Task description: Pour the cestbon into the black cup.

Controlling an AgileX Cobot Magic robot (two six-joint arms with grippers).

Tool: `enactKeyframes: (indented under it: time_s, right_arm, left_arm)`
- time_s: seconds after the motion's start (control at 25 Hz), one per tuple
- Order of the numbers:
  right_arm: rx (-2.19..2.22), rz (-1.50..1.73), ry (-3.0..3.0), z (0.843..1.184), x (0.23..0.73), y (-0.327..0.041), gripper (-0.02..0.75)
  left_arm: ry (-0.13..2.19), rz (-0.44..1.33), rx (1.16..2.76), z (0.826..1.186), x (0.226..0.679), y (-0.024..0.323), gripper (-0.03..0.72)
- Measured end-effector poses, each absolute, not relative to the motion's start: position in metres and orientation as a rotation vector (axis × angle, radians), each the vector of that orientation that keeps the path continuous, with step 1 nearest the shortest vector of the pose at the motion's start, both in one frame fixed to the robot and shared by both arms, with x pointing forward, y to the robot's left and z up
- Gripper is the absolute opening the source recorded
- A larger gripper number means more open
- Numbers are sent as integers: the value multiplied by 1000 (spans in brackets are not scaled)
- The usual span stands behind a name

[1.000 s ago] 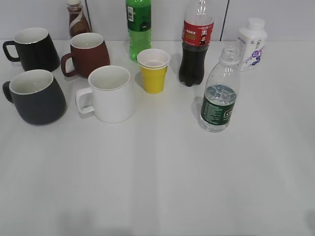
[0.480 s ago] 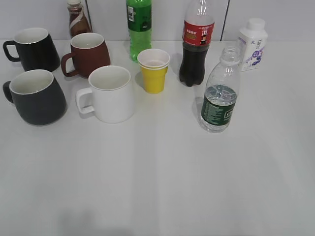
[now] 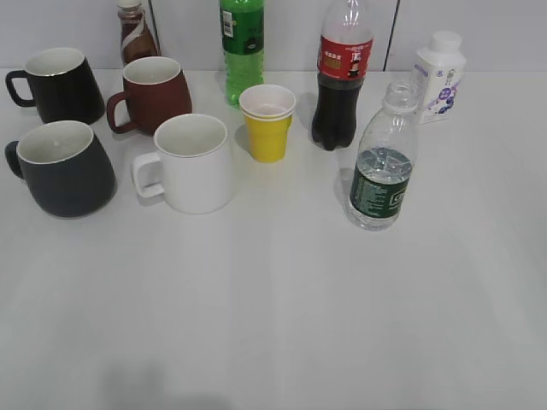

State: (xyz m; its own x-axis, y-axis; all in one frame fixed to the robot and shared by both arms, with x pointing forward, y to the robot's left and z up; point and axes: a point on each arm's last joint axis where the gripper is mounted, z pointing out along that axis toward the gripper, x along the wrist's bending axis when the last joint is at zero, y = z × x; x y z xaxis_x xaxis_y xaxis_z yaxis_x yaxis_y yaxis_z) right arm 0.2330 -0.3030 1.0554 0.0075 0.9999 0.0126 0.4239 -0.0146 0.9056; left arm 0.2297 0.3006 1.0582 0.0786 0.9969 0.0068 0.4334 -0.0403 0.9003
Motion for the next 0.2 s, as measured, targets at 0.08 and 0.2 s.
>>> enactKeyframes:
  time_s: [0.08,0.2]
  right_arm:
    - [1537,976,1514,1055,233,-303,593]
    - [1537,976,1514,1055,233,-303,593]
  left_arm:
    - [1459,923,1586,1058,230,301,286]
    - [1459,923,1586,1058,230,301,272]
